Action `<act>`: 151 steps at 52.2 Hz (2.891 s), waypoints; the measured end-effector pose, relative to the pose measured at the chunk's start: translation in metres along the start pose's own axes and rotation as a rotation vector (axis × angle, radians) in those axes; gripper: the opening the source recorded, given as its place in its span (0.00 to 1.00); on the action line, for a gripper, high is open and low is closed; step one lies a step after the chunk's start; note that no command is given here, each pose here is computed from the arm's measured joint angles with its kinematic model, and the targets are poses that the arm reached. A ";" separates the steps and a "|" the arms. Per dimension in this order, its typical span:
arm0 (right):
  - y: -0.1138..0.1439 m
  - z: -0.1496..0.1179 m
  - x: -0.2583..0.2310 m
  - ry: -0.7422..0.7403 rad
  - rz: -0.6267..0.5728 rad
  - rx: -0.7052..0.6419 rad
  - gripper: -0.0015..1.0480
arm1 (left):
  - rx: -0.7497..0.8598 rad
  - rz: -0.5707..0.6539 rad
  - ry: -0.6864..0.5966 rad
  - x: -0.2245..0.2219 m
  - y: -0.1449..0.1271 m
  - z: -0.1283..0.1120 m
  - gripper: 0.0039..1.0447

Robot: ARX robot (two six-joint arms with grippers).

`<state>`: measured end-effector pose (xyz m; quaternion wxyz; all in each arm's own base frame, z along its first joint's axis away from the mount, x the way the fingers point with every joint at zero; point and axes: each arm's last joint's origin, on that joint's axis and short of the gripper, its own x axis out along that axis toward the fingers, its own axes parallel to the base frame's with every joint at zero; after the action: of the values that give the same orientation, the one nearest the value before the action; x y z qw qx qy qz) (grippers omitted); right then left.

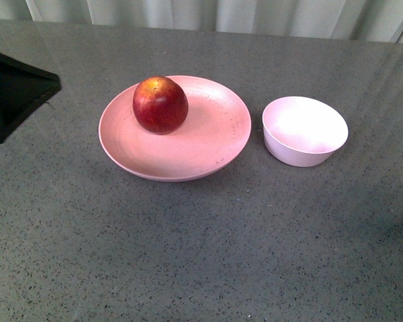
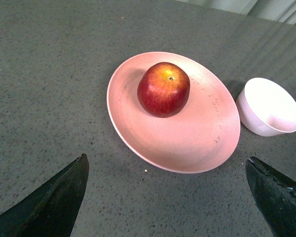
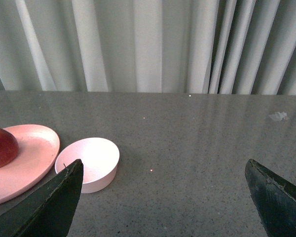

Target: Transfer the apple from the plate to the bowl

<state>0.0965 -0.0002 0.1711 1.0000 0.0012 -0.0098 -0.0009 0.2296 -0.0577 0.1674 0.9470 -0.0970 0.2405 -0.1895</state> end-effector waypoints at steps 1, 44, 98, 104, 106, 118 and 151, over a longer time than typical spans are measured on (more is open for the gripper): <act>0.000 0.000 0.000 0.000 0.000 0.000 0.91 | 0.002 0.000 0.005 0.004 -0.001 0.001 0.92; 0.000 0.000 0.000 0.000 0.000 0.000 0.91 | 0.105 0.006 0.132 0.147 -0.022 0.016 0.92; 0.000 0.000 0.000 0.000 0.000 0.000 0.91 | 0.126 0.050 0.220 0.214 -0.020 0.006 0.86; 0.000 0.000 0.000 0.000 0.000 0.000 0.91 | 0.128 0.050 0.218 0.214 -0.023 0.006 0.77; 0.000 0.000 0.000 0.000 0.000 0.000 0.91 | 0.132 0.050 0.217 0.214 -0.025 0.005 0.76; 0.000 0.000 0.000 0.000 0.000 0.000 0.91 | 0.175 -0.006 0.184 0.207 -0.051 0.012 0.75; 0.000 0.000 0.000 0.000 0.000 0.000 0.91 | 0.328 -0.302 0.198 0.229 -0.186 0.014 0.73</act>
<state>0.0965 -0.0002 0.1711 1.0000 0.0014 -0.0098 -0.0009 0.3642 -0.3182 0.1347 0.8829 0.0424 0.2808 -0.3739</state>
